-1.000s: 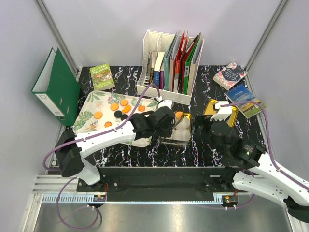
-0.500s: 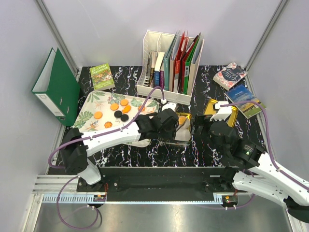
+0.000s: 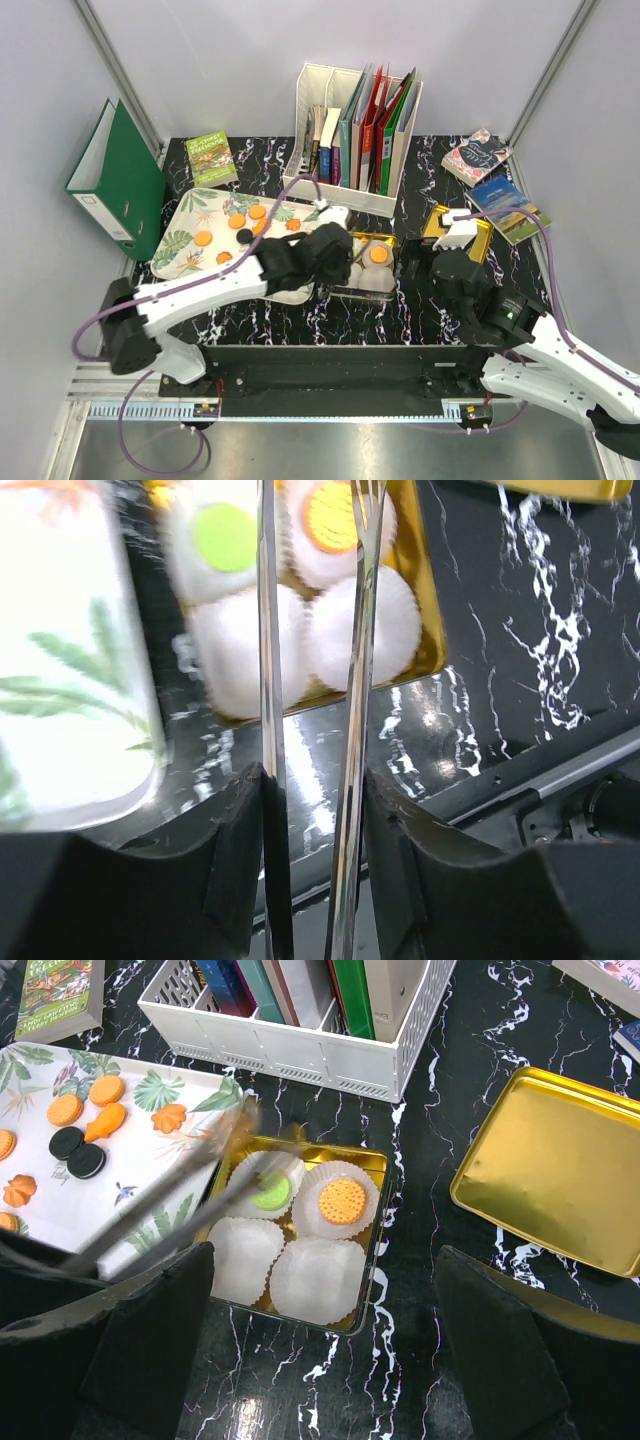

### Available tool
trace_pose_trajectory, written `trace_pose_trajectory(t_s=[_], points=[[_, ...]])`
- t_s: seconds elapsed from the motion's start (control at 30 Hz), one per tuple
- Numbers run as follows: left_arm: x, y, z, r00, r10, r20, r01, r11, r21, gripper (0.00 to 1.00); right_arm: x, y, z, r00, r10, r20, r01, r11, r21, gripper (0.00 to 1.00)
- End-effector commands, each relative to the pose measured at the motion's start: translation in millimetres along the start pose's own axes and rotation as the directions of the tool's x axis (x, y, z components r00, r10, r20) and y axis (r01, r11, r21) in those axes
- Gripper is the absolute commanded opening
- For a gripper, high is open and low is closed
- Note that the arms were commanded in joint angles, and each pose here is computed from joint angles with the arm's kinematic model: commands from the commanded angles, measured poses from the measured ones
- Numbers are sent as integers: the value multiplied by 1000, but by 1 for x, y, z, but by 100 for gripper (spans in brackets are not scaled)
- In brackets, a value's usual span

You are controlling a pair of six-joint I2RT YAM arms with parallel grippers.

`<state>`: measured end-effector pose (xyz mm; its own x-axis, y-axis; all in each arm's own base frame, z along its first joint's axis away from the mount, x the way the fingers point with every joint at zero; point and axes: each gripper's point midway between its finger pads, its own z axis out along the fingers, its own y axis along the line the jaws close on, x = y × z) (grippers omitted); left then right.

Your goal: Pack the cookies

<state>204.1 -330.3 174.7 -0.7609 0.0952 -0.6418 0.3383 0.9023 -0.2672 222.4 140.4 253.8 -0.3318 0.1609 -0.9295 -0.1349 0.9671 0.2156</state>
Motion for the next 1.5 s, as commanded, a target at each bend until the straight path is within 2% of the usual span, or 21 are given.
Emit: trace_pose_trajectory(t_s=[0.0, 0.2, 0.47, 1.0, 1.47], points=[[-26, 57, -48, 987, -53, 151, 70, 991, -112, 44, -8, 2, 0, 1000, 14, 19, -14, 1000, 7, 100], [-12, 142, -69, 966, -162, 203, 206, 953, -221, 46, -5, 7, 4, 1000, 9, 7, -9, 1000, 0, 100], [26, 207, -66, 950, -260, 174, 306, 886, -350, 52, -1, 12, 9, 1000, 6, -1, -6, 1000, -6, 100], [38, 202, -25, 939, -331, 92, 342, 885, -317, 52, 3, 12, 11, 1000, 4, -5, -4, 1000, -9, 100], [53, 206, -15, 937, -344, 67, 347, 880, -324, 51, 3, 11, 11, 1000, 3, -3, -3, 1000, -5, 100]])
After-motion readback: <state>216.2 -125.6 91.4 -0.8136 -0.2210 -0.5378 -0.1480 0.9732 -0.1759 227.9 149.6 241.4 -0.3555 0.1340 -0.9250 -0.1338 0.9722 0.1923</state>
